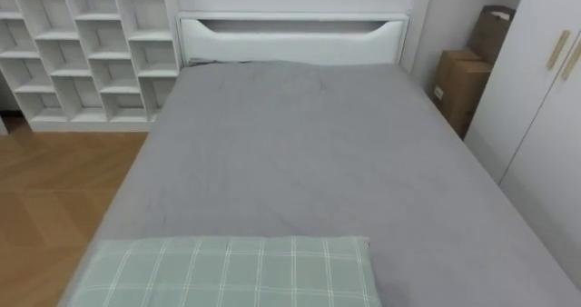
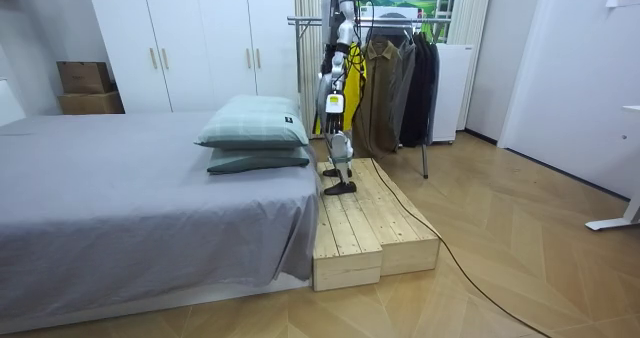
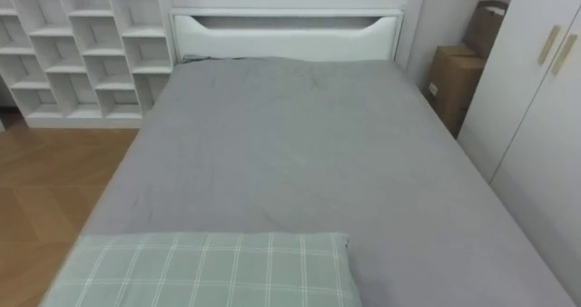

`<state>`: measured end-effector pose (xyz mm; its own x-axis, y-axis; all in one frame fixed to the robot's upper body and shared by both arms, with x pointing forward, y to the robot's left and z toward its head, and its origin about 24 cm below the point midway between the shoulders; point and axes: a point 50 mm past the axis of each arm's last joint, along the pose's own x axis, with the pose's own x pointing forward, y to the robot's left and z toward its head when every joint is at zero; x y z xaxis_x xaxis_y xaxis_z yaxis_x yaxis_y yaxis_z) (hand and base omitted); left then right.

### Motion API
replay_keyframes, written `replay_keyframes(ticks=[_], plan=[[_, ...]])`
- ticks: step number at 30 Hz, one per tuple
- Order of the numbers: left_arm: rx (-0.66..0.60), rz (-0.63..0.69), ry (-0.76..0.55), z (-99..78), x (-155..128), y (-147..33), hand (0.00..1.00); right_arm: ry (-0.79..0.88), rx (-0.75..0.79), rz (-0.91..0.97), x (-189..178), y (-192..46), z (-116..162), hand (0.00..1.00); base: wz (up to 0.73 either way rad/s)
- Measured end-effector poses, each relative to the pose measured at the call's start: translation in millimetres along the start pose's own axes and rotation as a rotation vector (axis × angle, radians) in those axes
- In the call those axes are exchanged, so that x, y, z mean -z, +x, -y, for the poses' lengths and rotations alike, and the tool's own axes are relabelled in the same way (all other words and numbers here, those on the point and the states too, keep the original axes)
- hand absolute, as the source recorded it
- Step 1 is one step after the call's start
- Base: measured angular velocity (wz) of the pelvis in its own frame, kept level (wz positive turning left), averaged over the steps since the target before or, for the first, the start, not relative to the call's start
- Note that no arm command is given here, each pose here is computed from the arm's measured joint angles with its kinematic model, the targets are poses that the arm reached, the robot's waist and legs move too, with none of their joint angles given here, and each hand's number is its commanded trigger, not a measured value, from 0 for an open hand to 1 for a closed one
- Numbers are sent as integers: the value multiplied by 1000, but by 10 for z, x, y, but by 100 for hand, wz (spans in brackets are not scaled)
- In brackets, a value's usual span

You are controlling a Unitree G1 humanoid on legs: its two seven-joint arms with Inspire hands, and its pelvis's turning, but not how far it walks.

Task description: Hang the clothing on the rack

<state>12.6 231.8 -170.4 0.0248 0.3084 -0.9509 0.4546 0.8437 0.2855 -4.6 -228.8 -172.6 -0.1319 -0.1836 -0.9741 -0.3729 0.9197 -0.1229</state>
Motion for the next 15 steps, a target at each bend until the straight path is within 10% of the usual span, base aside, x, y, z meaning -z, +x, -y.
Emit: replay_keyframes(ticks=[15], plan=[[45,-25,4,44,33,-2,0,-16,-29,-5,-19,-6,-12,0,0]])
